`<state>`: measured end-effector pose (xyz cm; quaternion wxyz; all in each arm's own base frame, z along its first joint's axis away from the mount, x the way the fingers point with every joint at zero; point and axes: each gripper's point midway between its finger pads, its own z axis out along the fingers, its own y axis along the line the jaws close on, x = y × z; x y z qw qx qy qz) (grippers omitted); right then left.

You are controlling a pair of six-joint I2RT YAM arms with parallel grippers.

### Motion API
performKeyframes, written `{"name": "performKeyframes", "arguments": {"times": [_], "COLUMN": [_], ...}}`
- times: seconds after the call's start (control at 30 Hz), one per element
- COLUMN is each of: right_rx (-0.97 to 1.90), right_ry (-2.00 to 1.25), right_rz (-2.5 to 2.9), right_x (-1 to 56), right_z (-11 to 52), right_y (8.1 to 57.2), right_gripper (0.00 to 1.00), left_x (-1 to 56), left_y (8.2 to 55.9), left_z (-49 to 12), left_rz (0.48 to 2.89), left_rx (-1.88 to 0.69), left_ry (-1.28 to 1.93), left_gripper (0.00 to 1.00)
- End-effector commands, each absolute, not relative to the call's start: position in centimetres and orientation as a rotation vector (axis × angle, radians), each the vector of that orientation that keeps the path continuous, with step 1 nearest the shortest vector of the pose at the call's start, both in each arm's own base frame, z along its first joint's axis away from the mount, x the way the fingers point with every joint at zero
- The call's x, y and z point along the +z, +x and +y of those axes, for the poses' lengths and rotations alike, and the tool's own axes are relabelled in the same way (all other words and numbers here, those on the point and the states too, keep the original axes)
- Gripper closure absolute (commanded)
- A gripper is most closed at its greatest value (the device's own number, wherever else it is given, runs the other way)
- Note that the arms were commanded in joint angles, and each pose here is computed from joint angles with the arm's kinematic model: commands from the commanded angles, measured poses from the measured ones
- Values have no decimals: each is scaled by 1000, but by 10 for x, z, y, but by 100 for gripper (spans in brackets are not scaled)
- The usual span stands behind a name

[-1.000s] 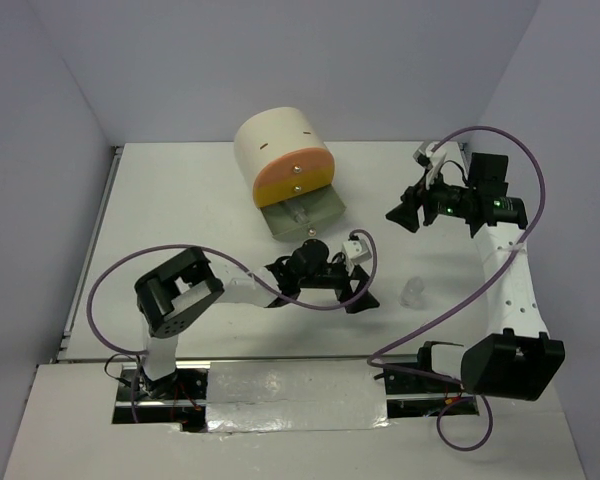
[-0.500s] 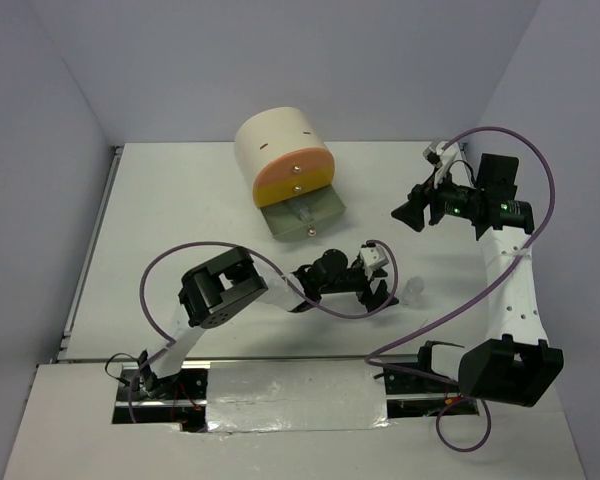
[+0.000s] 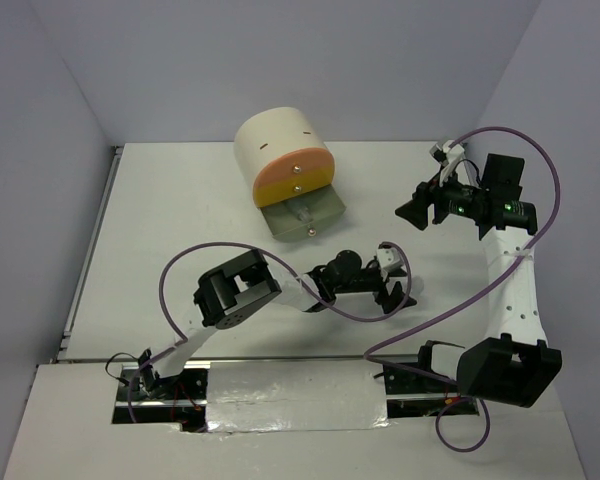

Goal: Organize the makeup

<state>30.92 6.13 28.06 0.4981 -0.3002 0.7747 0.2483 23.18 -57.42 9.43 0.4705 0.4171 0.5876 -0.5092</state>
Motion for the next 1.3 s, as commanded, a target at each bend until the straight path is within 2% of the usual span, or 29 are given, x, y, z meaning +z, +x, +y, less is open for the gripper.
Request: {"name": "performKeyframes", "arguments": {"times": [0.0,0.17,0.47,0.67,0.7,0.8,0.97,1.07,1.1,1.13,1.27], "right_rx": [595,595,604,605,606,606,601,599,597,595,595], "right_ry": [-725,-721,-708,-706,-705,-704,-696,-689,-688,-681,-665], "right_rz": [1839,1840,1840,1836,1837,1835,1833,1830,1829,1830,1834], "right_x": [289,289,287,288,288,289,291,292,293,293,292], "right_z": [61,60,60,60,60,60,58,57,57,56,54], "right_y": [310,310,309,308,307,307,306,305,305,305,304], "right_gripper": [26,26,26,26,26,26,26,26,26,26,26], "left_x": [115,110,99,101,104,116,138,156,164,167,182], "left_y": [229,229,225,226,226,226,225,223,221,221,216], "left_z": [-591,-600,-601,-600,-600,-601,-601,-595,-590,-586,-564], "left_rz": [1340,1362,1408,1414,1406,1382,1344,1319,1315,1312,1320], "left_rx": [-1290,-1307,-1327,-1325,-1323,-1323,-1338,-1343,-1337,-1328,-1318], "left_ry": [1028,1026,1047,1039,1040,1036,1026,1014,1011,1005,1006], "left_gripper": [6,10,29,46,53,63,73,88,97,100,100]}}
